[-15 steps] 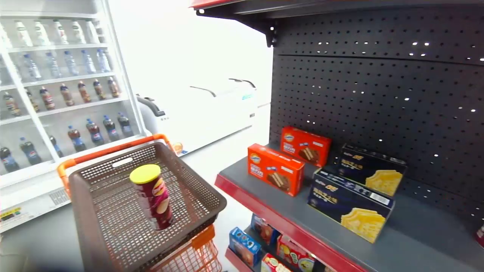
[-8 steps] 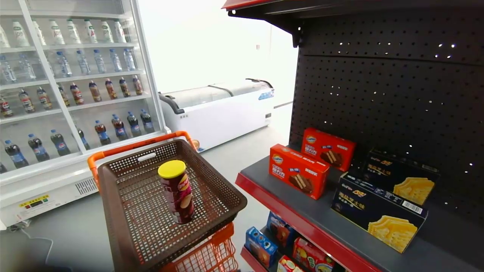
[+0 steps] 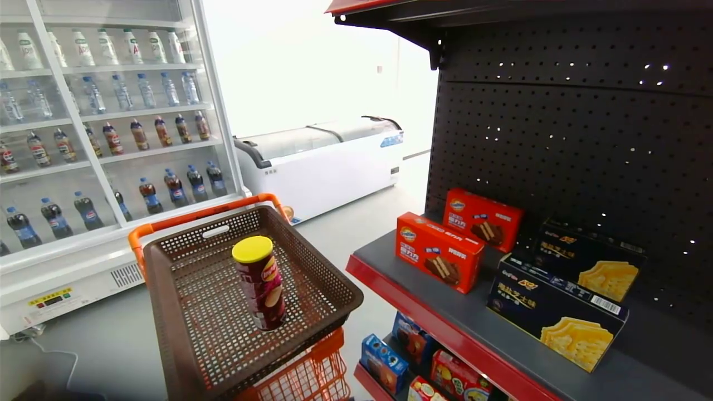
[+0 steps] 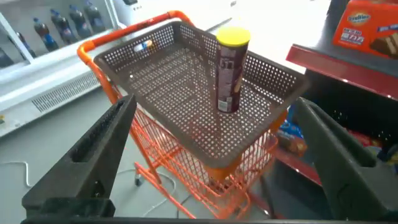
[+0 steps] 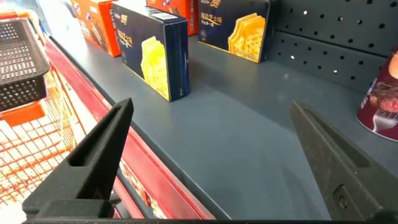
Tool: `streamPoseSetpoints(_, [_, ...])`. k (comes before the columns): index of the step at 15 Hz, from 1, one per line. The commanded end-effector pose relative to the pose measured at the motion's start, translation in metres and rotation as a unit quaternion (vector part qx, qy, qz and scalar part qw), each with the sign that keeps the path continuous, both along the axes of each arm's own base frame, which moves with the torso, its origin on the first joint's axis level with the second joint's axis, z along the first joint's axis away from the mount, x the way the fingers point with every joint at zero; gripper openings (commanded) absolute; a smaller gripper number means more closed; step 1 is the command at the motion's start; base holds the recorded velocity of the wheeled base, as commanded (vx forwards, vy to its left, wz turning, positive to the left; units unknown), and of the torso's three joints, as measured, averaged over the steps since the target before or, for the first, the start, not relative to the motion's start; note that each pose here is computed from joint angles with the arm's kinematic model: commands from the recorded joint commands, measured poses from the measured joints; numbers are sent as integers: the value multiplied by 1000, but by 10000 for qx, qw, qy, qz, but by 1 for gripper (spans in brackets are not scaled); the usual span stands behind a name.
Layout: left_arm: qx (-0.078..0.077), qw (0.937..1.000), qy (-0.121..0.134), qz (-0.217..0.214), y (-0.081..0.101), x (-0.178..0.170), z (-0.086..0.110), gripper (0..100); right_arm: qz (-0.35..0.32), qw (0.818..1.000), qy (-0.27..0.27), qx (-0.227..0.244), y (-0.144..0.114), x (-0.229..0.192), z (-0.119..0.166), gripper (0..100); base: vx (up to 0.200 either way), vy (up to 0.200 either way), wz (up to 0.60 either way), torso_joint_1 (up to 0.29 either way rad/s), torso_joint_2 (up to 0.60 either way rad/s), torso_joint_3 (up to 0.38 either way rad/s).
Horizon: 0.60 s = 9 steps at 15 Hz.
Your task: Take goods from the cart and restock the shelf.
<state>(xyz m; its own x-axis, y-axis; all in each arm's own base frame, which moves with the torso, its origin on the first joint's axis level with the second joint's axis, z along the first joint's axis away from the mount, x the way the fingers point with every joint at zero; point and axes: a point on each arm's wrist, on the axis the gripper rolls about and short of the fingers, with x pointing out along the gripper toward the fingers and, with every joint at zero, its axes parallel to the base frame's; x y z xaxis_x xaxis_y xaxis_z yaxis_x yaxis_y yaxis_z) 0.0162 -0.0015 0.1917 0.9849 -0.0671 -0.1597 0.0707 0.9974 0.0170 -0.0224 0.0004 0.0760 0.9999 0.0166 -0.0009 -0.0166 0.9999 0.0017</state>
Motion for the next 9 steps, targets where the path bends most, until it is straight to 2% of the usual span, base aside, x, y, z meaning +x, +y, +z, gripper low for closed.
streamPoseSetpoints(1, [-60, 9947, 1015, -157, -1, 59, 8, 100, 1, 10000, 3, -1, 0, 0, 0, 100, 0, 0, 0, 0, 0, 0])
streamPoseSetpoints(2, [-72, 9944, 1031, -202, -2, 61, 7, 100, 1, 10000, 3, -1, 0, 0, 0, 100, 0, 0, 0, 0, 0, 0])
streamPoseSetpoints(4, [-267, 9853, 1497, -784, -4, 96, -4, 100, 1, 10000, 3, -1, 0, 0, 0, 100, 0, 0, 0, 0, 0, 0])
streamPoseSetpoints(5, [-293, 9820, 1693, -785, -4, 112, -11, 100, 1, 10000, 3, -1, 0, 0, 0, 100, 0, 0, 0, 0, 0, 0])
streamPoseSetpoints(6, [-316, 9812, 1765, -707, -1, 129, -15, 100, 1, 10000, 3, -1, 0, 0, 0, 100, 0, 0, 0, 0, 0, 0])
streamPoseSetpoints(9, [-379, 9808, 1843, -512, 9, 174, -33, 100, 1, 10000, 3, -1, 0, 0, 0, 100, 0, 0, 0, 0, 0, 0])
